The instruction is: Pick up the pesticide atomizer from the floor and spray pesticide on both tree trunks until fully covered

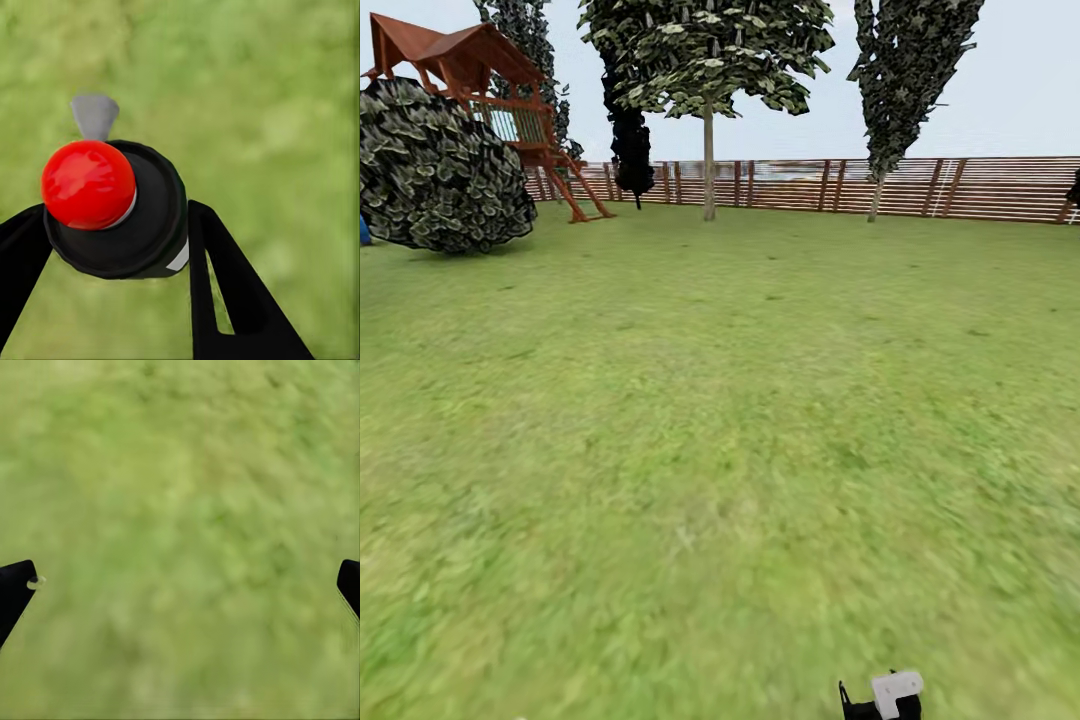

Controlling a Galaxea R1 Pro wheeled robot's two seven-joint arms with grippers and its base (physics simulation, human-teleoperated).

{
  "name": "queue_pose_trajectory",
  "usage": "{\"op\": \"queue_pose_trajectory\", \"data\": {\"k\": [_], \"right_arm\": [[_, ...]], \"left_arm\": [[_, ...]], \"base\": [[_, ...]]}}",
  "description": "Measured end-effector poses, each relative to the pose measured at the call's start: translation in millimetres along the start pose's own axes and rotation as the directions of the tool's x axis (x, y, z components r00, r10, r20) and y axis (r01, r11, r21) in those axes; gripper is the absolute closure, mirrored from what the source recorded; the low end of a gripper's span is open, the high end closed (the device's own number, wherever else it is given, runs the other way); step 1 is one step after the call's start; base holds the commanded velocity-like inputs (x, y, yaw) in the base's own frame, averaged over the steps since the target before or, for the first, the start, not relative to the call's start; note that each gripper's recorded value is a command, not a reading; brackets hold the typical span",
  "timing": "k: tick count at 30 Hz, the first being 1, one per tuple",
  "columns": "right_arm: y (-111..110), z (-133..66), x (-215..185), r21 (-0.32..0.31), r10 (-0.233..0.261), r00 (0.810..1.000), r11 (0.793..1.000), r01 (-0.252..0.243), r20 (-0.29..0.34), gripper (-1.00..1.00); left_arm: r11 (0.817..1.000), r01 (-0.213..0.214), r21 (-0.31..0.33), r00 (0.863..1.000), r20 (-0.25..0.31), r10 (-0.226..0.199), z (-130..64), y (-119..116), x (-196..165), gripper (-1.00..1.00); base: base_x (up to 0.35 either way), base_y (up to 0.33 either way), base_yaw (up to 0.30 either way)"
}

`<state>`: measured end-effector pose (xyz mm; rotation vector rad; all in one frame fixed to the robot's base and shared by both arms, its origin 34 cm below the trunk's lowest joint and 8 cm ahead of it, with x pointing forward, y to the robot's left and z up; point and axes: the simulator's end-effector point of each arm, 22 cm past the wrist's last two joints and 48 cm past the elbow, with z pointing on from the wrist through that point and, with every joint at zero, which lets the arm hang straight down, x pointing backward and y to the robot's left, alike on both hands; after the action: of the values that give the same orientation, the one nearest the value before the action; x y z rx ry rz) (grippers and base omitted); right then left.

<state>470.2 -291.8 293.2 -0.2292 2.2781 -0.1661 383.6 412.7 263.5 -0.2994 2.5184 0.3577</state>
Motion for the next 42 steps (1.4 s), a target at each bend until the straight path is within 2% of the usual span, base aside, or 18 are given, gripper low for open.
{"op": "queue_pose_trajectory", "data": {"k": [42], "right_arm": [[0.0,0.0,0.0,0.0,0.0,1.0,1.0,0.0,0.0,-1.0]], "left_arm": [[1.0,0.0,0.001,1.0,-0.003,0.0,-0.6,-1.0,2.0,1.0]], "base": [[0.34,0.0,0.0]]}}
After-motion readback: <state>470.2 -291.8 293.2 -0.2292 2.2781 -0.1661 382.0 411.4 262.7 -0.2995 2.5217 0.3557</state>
